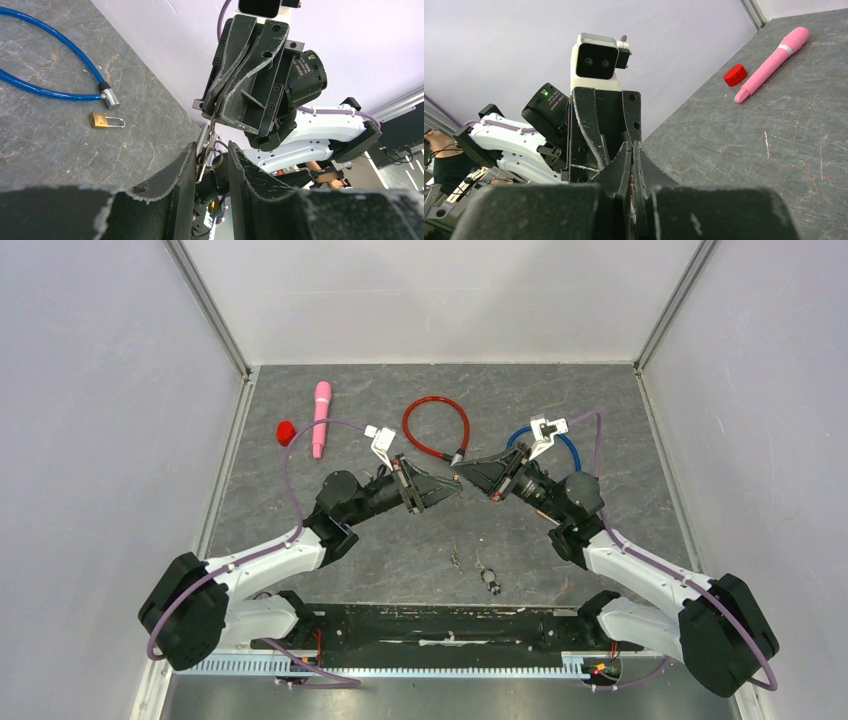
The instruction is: Unlock with the key
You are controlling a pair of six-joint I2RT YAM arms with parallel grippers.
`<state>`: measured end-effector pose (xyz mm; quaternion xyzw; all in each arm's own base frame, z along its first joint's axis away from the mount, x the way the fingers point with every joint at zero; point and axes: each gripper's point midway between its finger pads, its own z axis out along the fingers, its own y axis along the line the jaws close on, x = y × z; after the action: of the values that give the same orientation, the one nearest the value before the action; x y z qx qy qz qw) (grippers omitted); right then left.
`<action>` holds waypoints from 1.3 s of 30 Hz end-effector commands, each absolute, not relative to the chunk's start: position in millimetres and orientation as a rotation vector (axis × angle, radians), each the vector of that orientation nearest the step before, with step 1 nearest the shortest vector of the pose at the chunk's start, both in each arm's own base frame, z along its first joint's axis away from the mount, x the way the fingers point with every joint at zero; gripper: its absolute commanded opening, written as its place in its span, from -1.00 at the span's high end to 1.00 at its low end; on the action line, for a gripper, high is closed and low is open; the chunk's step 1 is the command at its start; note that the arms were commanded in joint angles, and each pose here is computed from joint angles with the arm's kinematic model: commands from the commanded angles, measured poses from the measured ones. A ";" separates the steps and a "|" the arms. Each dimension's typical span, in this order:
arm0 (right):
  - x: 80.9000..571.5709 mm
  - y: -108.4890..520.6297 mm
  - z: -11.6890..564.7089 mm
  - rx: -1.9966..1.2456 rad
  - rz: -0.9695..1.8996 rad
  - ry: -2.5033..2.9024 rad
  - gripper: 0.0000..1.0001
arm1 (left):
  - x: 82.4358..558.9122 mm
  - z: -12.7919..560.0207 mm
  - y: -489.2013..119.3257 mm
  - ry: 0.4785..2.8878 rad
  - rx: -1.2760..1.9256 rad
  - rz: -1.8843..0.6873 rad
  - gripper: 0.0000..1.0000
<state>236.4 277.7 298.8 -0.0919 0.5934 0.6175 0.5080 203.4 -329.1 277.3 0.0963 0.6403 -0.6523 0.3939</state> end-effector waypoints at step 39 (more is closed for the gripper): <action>228.8 276.5 312.8 -0.232 1.471 1.364 1.00 | 199.4 306.9 -321.1 1.494 0.198 -1.710 0.49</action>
<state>231.1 278.7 303.4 -0.0921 0.5864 0.6203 0.5127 202.1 -323.4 283.7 0.0813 0.6278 -0.6612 0.4027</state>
